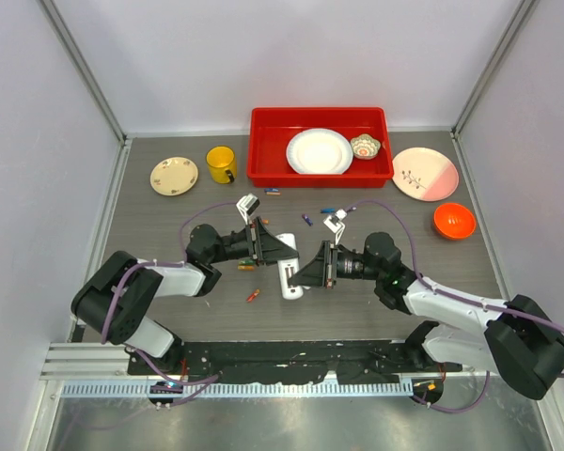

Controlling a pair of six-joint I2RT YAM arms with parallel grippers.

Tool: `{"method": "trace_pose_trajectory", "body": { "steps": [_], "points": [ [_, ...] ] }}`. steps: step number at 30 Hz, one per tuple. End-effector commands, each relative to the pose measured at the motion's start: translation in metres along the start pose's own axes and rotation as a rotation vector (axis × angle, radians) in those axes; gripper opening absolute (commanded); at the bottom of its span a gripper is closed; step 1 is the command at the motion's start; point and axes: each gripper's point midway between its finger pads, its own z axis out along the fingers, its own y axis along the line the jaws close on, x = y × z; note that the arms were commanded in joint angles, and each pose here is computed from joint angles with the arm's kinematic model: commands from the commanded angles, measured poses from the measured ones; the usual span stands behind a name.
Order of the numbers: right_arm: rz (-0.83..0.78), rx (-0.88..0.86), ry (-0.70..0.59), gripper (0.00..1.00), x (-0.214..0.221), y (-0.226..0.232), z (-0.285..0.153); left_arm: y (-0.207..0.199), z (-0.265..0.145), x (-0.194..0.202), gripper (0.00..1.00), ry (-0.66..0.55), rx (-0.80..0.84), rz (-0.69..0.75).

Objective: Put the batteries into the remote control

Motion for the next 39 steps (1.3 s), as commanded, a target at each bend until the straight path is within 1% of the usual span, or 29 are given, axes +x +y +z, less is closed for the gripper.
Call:
{"method": "trace_pose_trajectory", "body": {
  "steps": [1, 3, 5, 7, 9, 10, 12, 13, 14, 16, 17, 18, 19, 21, 22, 23, 25, 26, 28, 29, 30, 32, 33, 35, 36, 37, 39],
  "points": [
    [-0.071, -0.025, -0.022, 0.01, -0.016, 0.016, 0.000, -0.017, 0.005, 0.005, 0.28, 0.051, 0.059, 0.099],
    [-0.076, -0.022, -0.017, 0.01, -0.016, 0.016, 0.001, -0.010, 0.007, 0.007, 0.22, 0.058, 0.030, 0.105],
    [-0.079, -0.013, -0.009, 0.01, -0.015, 0.014, 0.001, -0.007, 0.008, 0.012, 0.19, 0.076, 0.007, 0.102],
    [-0.077, -0.003, -0.004, 0.01, -0.015, 0.013, 0.001, -0.008, 0.008, 0.013, 0.11, 0.079, -0.001, 0.126],
    [-0.081, 0.002, -0.001, 0.01, -0.015, 0.012, 0.001, -0.003, 0.007, 0.012, 0.00, 0.070, -0.028, 0.113],
    [-0.077, 0.010, 0.002, 0.07, -0.016, 0.011, 0.001, -0.002, 0.007, 0.012, 0.00, 0.065, -0.032, 0.117],
    [-0.087, 0.019, -0.010, 0.32, -0.019, 0.012, -0.001, -0.001, 0.006, 0.008, 0.00, 0.031, -0.045, 0.123],
    [-0.085, 0.039, -0.012, 0.48, -0.022, 0.011, -0.002, 0.000, 0.006, 0.006, 0.00, 0.016, -0.056, 0.126],
    [-0.093, 0.053, -0.020, 0.53, -0.025, 0.011, -0.003, 0.005, 0.004, 0.005, 0.00, 0.001, -0.086, 0.140],
    [-0.139, 0.104, -0.027, 0.59, -0.033, 0.014, -0.007, 0.010, 0.003, -0.004, 0.00, -0.057, -0.130, 0.163],
    [-0.161, 0.128, -0.029, 0.61, -0.037, 0.016, -0.010, 0.015, 0.001, -0.007, 0.00, -0.075, -0.160, 0.183],
    [-0.195, 0.157, -0.035, 0.61, -0.044, 0.018, -0.013, 0.010, -0.001, -0.017, 0.00, -0.134, -0.172, 0.214],
    [-0.261, 0.216, -0.053, 0.63, -0.055, 0.026, -0.022, 0.014, -0.005, -0.021, 0.00, -0.159, -0.207, 0.208],
    [-0.314, 0.294, -0.072, 0.64, -0.065, 0.029, -0.034, 0.006, -0.013, -0.032, 0.00, -0.227, -0.216, 0.252],
    [-0.357, 0.388, -0.099, 0.64, -0.076, 0.027, -0.045, 0.009, -0.019, -0.043, 0.00, -0.282, -0.245, 0.251],
    [-0.371, 0.439, -0.121, 0.64, -0.082, 0.025, -0.051, 0.008, -0.024, -0.047, 0.00, -0.311, -0.255, 0.255],
    [-0.361, 0.583, -0.170, 0.64, -0.089, 0.004, -0.067, 0.011, -0.037, -0.056, 0.00, -0.375, -0.288, 0.242],
    [-0.354, 0.702, -0.242, 0.64, -0.101, -0.014, -0.079, 0.013, -0.041, -0.057, 0.00, -0.389, -0.296, 0.234],
    [-0.325, 0.845, -0.270, 0.60, -0.100, -0.047, -0.093, 0.015, -0.050, -0.059, 0.00, -0.420, -0.302, 0.203],
    [-0.321, 0.993, -0.328, 0.59, -0.109, -0.071, -0.110, 0.017, -0.053, -0.058, 0.00, -0.425, -0.300, 0.192],
    [-0.315, 1.055, -0.336, 0.58, -0.109, -0.084, -0.118, 0.022, -0.058, -0.054, 0.00, -0.430, -0.303, 0.170],
    [-0.327, 1.124, -0.363, 0.58, -0.111, -0.101, -0.125, 0.020, -0.066, -0.056, 0.00, -0.465, -0.282, 0.129],
    [-0.333, 1.151, -0.373, 0.58, -0.112, -0.109, -0.126, 0.028, -0.072, -0.052, 0.00, -0.475, -0.290, 0.097],
    [-0.341, 1.135, -0.396, 0.57, -0.118, -0.113, -0.120, 0.028, -0.083, -0.058, 0.00, -0.525, -0.273, 0.031],
    [-0.338, 1.168, -0.392, 0.58, -0.120, -0.121, -0.120, 0.034, -0.089, -0.056, 0.00, -0.535, -0.278, -0.001],
    [-0.343, 1.188, -0.401, 0.59, -0.128, -0.120, -0.119, 0.030, -0.095, -0.061, 0.00, -0.567, -0.258, -0.007],
    [-0.350, 1.249, -0.407, 0.63, -0.135, -0.126, -0.123, 0.025, -0.098, -0.061, 0.00, -0.578, -0.223, -0.044]
  ]
}}
